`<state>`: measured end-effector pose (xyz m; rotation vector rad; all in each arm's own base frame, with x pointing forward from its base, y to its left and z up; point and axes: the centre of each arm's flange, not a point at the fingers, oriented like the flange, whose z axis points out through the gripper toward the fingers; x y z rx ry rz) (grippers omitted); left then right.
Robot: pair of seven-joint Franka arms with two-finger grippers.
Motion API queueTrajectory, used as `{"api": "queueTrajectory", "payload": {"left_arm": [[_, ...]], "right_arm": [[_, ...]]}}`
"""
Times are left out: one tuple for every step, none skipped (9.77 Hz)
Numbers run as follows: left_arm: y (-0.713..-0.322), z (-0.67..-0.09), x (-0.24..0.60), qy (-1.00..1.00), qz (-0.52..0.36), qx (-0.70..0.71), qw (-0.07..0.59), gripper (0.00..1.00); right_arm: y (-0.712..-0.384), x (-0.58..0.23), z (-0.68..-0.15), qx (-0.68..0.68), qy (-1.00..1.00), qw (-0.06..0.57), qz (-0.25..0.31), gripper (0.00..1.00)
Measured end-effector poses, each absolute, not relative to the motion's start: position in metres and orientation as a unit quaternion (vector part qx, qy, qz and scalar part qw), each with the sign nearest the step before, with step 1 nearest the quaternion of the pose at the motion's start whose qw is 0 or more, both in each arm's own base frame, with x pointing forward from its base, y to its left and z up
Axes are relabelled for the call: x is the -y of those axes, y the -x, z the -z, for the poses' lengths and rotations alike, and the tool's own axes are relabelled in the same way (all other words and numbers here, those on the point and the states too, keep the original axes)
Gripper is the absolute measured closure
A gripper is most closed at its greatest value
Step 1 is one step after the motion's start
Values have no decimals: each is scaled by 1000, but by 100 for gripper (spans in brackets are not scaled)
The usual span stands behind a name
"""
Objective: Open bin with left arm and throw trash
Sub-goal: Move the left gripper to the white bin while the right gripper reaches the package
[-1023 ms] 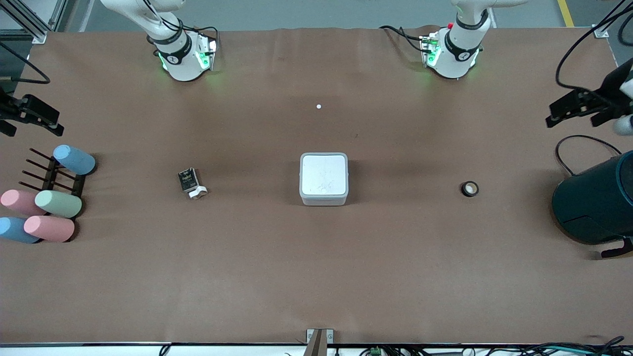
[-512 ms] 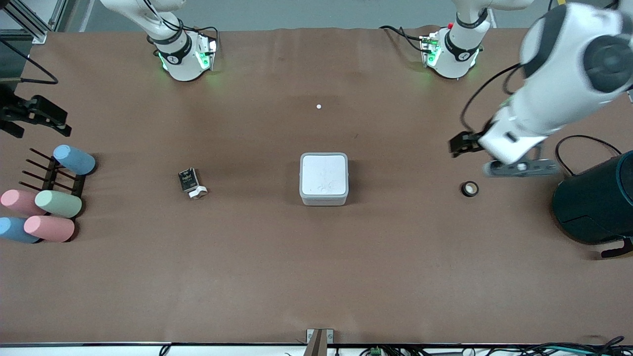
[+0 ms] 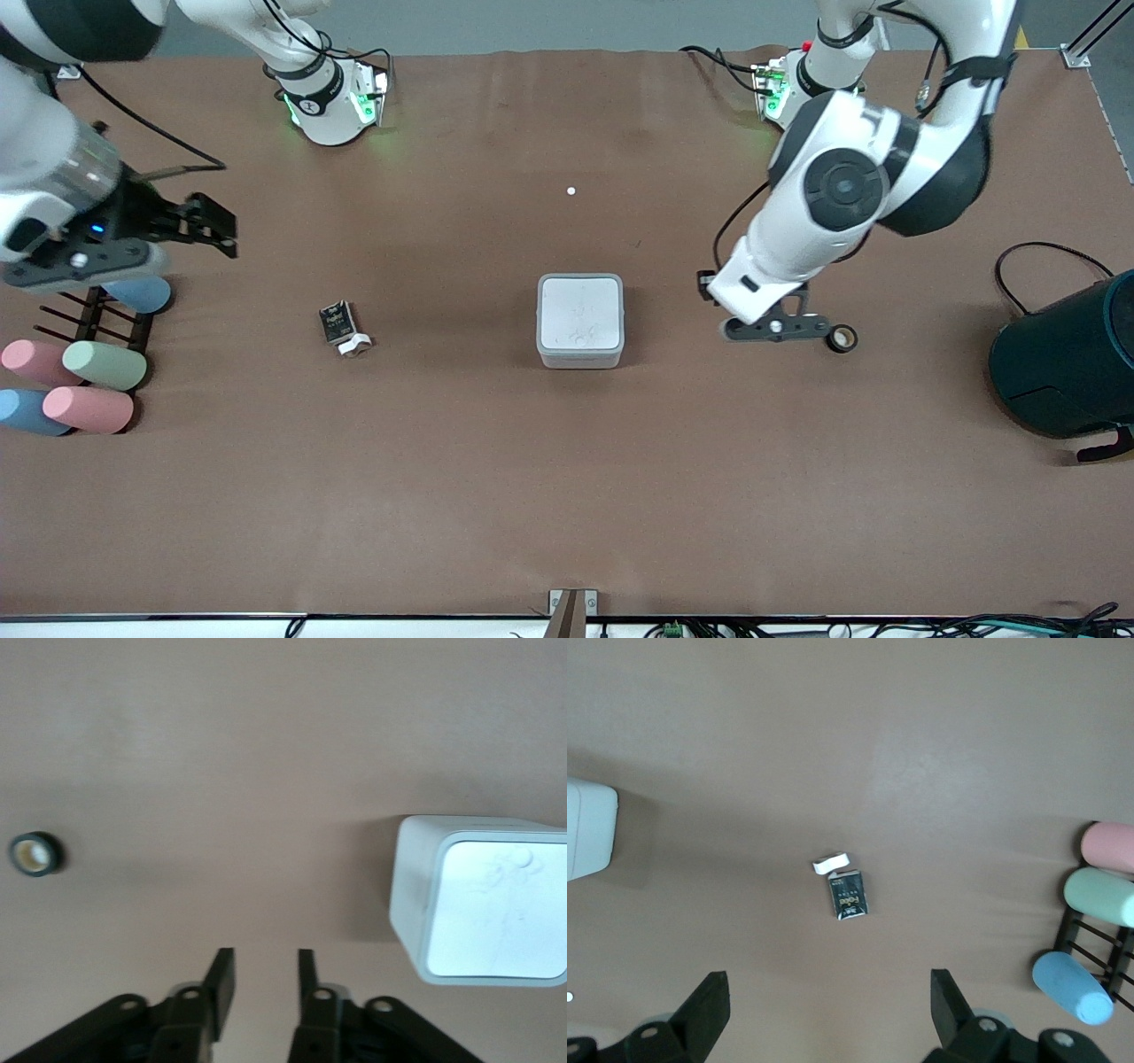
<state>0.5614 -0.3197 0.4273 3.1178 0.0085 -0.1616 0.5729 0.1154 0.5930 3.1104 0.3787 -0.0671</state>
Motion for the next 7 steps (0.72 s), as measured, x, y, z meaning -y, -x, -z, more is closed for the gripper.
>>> {"api": "queueTrajectory", "payload": {"left_arm": [[-556, -413, 343, -999, 47, 6, 13, 85], [-551, -399, 364, -999, 40, 11, 18, 98], [-548, -389, 380, -999, 31, 11, 24, 99], [-547, -378, 391, -999, 24, 14, 29, 99], [-547, -369, 402, -999, 22, 20, 32, 99], [-546, -361, 415, -999, 23, 22, 33, 99], [-544, -355, 430, -999, 23, 19, 35, 99]], "right_arm": [[-576, -125, -574, -148, -989, -5, 29, 0], [-580, -128, -551, -190, -981, -16, 30, 0], [-584, -127, -524, -220, -975, -23, 21, 0], [-586, -128, -497, -235, -972, -27, 10, 0], [-584, -135, -473, -245, -969, -26, 2, 0], [-579, -146, -454, -256, -966, -26, -5, 0], [-575, -156, -436, -263, -964, -25, -15, 0]]}}
